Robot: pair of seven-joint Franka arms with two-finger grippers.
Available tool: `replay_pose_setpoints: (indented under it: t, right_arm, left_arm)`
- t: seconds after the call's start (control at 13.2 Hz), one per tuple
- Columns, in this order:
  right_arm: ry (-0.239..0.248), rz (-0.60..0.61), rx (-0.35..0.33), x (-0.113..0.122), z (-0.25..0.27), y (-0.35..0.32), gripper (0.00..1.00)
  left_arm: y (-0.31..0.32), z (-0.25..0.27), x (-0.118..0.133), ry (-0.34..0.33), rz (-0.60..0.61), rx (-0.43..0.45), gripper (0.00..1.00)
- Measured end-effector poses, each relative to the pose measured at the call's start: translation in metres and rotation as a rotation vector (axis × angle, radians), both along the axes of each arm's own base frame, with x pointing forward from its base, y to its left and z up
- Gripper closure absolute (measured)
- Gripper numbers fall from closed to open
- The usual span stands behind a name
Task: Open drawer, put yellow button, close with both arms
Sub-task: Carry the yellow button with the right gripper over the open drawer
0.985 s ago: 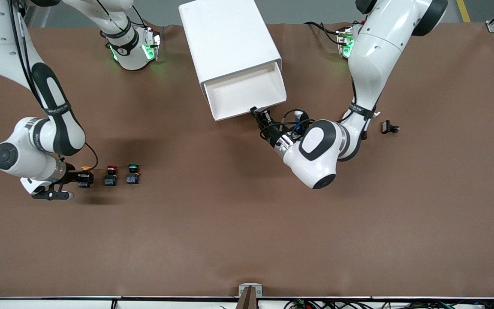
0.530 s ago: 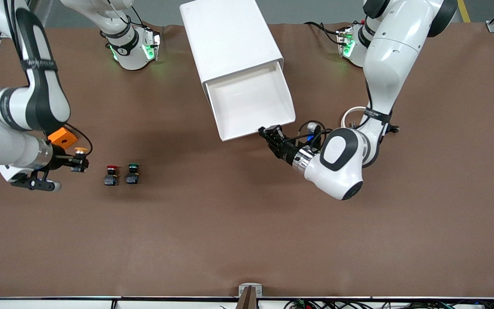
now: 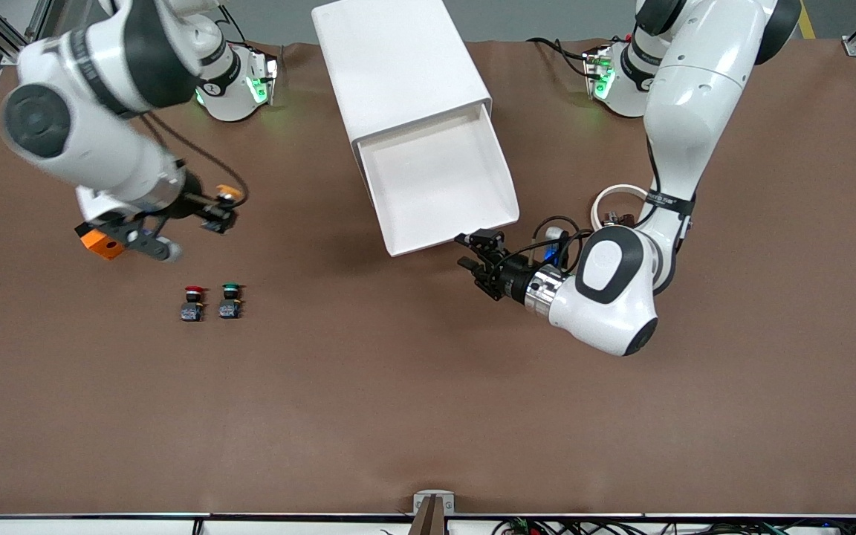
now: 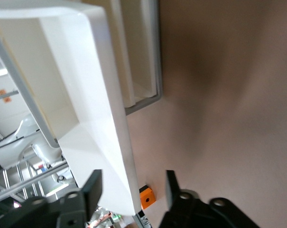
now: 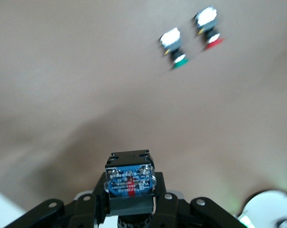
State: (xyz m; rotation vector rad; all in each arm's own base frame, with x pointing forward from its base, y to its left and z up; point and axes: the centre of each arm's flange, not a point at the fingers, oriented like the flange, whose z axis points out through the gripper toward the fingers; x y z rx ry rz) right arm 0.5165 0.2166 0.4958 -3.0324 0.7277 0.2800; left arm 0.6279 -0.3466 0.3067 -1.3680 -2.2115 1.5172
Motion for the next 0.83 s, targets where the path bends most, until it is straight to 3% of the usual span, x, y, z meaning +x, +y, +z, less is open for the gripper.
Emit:
replay_pose_setpoints:
  t: [0.23, 0.61, 0.83]
  right_arm:
    - [-0.046, -0.088, 0.002, -0.034, 0.01, 0.083, 0.59]
    - [-0.111, -0.208, 0.045, -0.083, 0.013, 0.179, 0.59]
    - [-0.121, -0.261, 0.058, -0.101, -0.016, 0.227, 0.59]
  left_arm:
    - [0.023, 0.015, 0.012, -0.173, -0.102, 0.008, 0.0]
    - [0.07, 0.049, 0.023, -0.565, -0.495, 0.056, 0.0]
    - [0.107, 0.063, 0.043, -0.748, -0.62, 0.065, 0.0]
